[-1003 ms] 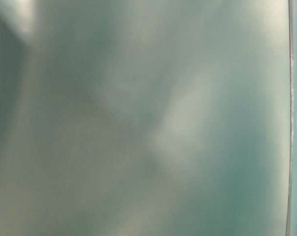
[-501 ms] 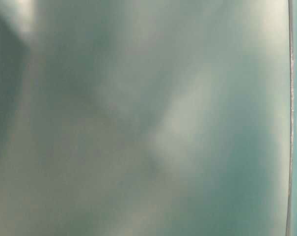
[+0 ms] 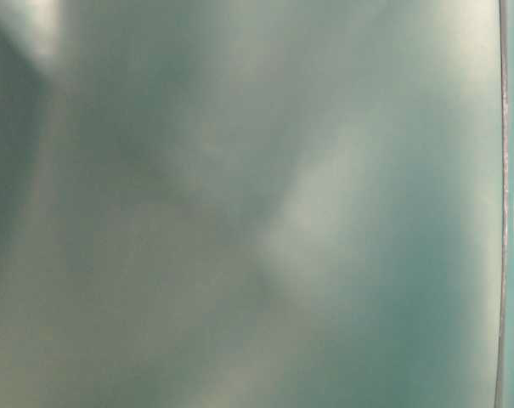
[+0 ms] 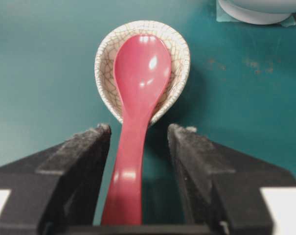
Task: Scoop the yellow hexagonal prism block from the bowl with a spoon using the right arm.
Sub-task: 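Move the right gripper left to the red spoon handle, then close the right gripper on the spoon handle and lift it, then carry the spoon with the right gripper into the white bowl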
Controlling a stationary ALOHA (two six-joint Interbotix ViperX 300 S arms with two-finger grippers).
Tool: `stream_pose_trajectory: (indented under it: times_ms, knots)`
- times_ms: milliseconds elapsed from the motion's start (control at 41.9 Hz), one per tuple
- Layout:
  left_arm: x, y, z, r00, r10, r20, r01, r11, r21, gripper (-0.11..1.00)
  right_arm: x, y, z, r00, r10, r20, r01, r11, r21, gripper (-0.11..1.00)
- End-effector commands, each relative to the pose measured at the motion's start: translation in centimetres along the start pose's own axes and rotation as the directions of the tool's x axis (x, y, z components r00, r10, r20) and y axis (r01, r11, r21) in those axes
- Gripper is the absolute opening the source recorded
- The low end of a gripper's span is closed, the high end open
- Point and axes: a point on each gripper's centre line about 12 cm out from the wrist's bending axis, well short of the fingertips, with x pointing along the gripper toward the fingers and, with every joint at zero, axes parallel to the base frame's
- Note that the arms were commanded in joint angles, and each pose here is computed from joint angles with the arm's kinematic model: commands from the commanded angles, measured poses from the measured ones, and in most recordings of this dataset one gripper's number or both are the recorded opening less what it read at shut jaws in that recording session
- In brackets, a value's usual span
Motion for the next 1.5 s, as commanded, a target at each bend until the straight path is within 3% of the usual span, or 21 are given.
stream_pose_trajectory:
  times_ms: [0, 406, 621, 740, 979, 1194, 1480]
  knots:
    - [0.3, 0.0, 0.7, 1.0, 0.0, 0.018, 0.0, 1.0, -0.002, 0.0, 0.1, 0.1, 0.2, 1.0, 0.003, 0.007, -0.003, 1.0, -0.001, 0.55]
    - [0.3, 0.0, 0.6, 1.0, 0.0, 0.014, 0.0, 1.0, -0.002, 0.0, 0.4, 0.2, 0.3, 1.0, 0.001, 0.009, -0.001, 1.0, 0.003, 0.5]
    - [0.3, 0.0, 0.6, 1.0, 0.0, 0.012, 0.0, 1.0, -0.002, 0.0, 0.5, 0.0, 0.5, 1.0, -0.018, 0.015, 0.018, 1.0, 0.011, 0.25]
    - [0.3, 0.0, 0.5, 1.0, 0.0, 0.005, 0.0, 1.0, -0.002, 0.0, 0.5, 0.1, 0.9, 0.999, -0.015, 0.034, 0.015, 1.0, 0.023, 0.24]
    - [0.3, 0.0, 0.5, 1.0, 0.0, 0.005, 0.0, 1.0, -0.002, 0.0, 0.0, -0.1, 3.3, 0.995, -0.021, 0.1, 0.013, 0.997, 0.077, 0.24]
    - [0.3, 0.0, 0.7, 1.0, 0.0, 0.012, 0.0, 1.0, -0.002, 0.0, -0.2, -1.0, 5.4, 0.997, -0.045, 0.07, 0.035, 0.989, 0.141, 0.24]
    - [0.2, 0.0, 1.0, 1.0, 0.001, 0.028, -0.001, 1.0, -0.002, 0.0, 0.0, -2.6, 9.5, 0.997, -0.076, 0.019, 0.072, 0.984, 0.162, 0.24]
